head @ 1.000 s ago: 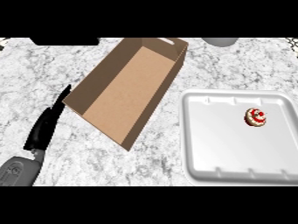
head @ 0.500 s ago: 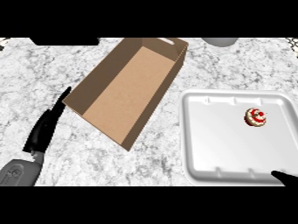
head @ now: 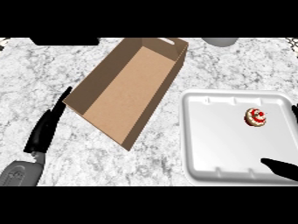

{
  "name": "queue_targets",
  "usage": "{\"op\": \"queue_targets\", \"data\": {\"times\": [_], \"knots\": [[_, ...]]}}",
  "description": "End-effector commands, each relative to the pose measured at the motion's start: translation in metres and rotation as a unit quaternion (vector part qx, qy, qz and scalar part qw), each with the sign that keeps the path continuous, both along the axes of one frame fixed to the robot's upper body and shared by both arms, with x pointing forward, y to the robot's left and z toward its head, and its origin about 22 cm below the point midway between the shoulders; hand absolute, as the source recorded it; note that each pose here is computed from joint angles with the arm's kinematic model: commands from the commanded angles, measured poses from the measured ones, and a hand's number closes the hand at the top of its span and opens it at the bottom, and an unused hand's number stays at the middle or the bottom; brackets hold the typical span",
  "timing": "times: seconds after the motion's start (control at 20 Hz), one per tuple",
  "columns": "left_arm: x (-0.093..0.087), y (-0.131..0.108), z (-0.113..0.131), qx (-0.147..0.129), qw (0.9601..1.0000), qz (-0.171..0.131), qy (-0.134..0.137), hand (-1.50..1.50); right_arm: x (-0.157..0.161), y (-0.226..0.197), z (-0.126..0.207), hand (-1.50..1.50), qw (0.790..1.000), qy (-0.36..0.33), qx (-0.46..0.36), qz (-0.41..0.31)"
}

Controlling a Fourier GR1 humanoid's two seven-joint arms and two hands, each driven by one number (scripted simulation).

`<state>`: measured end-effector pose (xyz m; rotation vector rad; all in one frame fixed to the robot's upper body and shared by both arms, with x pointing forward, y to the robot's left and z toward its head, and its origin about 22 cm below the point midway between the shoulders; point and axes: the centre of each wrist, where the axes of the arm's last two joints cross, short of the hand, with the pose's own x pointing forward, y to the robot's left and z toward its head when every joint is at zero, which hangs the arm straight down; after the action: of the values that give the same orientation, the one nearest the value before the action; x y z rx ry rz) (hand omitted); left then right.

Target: Pick the cupcake from the tray and place it in the cardboard box

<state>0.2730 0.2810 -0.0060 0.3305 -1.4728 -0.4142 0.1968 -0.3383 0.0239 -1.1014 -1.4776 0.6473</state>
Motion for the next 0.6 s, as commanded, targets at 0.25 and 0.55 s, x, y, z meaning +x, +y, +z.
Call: {"op": "queue_targets", "data": {"times": [0.25, 0.55], "knots": [[0.001, 0.003, 0.02, -0.004, 1.0, 0.001, -0.002, 0.0, 0.023, -0.002, -0.018, -1.5, 1.0, 0.007, -0.01, -0.003], [-0.003, 0.013, 0.006, -0.008, 1.0, -0.005, 0.004, 0.0, 0.04, -0.005, -0.024, -1.5, 1.0, 0.022, -0.007, -0.011]]}}
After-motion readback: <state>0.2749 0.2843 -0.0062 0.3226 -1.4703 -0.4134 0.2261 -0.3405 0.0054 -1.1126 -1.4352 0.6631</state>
